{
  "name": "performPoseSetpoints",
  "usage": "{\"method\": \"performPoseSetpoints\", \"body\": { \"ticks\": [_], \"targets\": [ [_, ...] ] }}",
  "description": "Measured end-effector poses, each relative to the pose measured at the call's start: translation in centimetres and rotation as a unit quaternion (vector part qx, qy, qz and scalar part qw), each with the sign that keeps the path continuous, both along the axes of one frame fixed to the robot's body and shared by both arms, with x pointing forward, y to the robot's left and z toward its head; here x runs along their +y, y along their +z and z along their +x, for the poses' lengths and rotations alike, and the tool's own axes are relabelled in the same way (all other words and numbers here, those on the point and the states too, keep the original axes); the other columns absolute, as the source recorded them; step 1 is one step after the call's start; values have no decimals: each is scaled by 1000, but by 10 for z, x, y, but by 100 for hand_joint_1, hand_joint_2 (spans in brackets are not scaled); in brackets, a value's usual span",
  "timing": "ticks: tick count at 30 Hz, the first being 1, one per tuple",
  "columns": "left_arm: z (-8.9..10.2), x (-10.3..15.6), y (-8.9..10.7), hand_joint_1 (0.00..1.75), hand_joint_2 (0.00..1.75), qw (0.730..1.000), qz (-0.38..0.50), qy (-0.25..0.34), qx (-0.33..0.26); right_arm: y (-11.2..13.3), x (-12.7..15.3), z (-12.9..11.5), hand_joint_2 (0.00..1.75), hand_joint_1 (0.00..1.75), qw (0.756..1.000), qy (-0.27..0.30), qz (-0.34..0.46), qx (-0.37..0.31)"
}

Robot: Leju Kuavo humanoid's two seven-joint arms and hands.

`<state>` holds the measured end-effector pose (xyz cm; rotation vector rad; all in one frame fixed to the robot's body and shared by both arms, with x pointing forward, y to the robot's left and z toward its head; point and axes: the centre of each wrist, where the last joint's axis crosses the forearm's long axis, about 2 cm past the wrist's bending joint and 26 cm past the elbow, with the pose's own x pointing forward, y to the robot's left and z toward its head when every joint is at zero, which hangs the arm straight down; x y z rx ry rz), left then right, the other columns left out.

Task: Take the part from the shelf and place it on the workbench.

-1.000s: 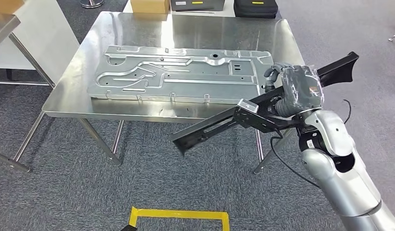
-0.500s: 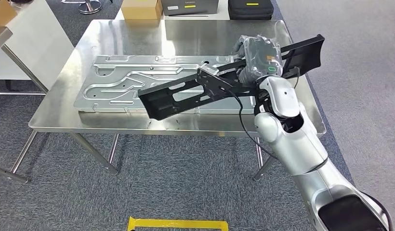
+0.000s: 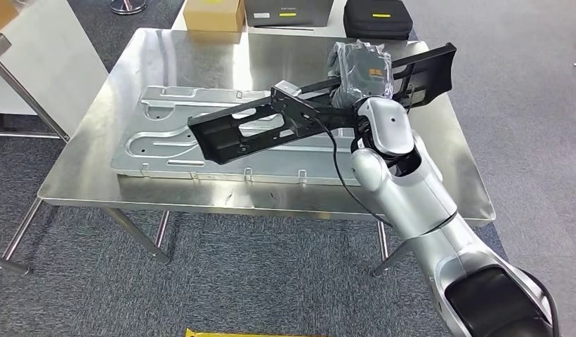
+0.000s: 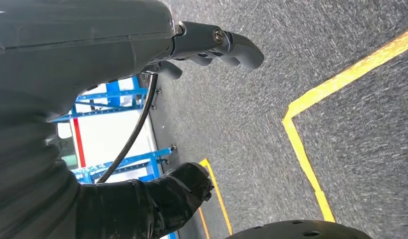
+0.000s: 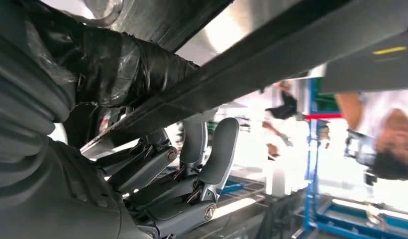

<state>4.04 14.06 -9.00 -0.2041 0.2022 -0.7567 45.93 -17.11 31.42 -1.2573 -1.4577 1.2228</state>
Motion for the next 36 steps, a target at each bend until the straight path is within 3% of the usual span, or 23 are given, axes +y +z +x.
{"method": "performPoseSetpoints", "body": {
  "ticks": [13,27,36],
  "targets": [
    [0,1,0,0,175,1000,-1,14,4,23,23,2,175,175,1000,-6,-12,-23],
    [0,1,0,0,175,999,3,42,6,18,33,2,175,175,999,-21,-31,-2],
    [-1,0,0,0,175,999,1,51,5,2,28,3,175,175,998,-35,-40,28]
  ]
}}
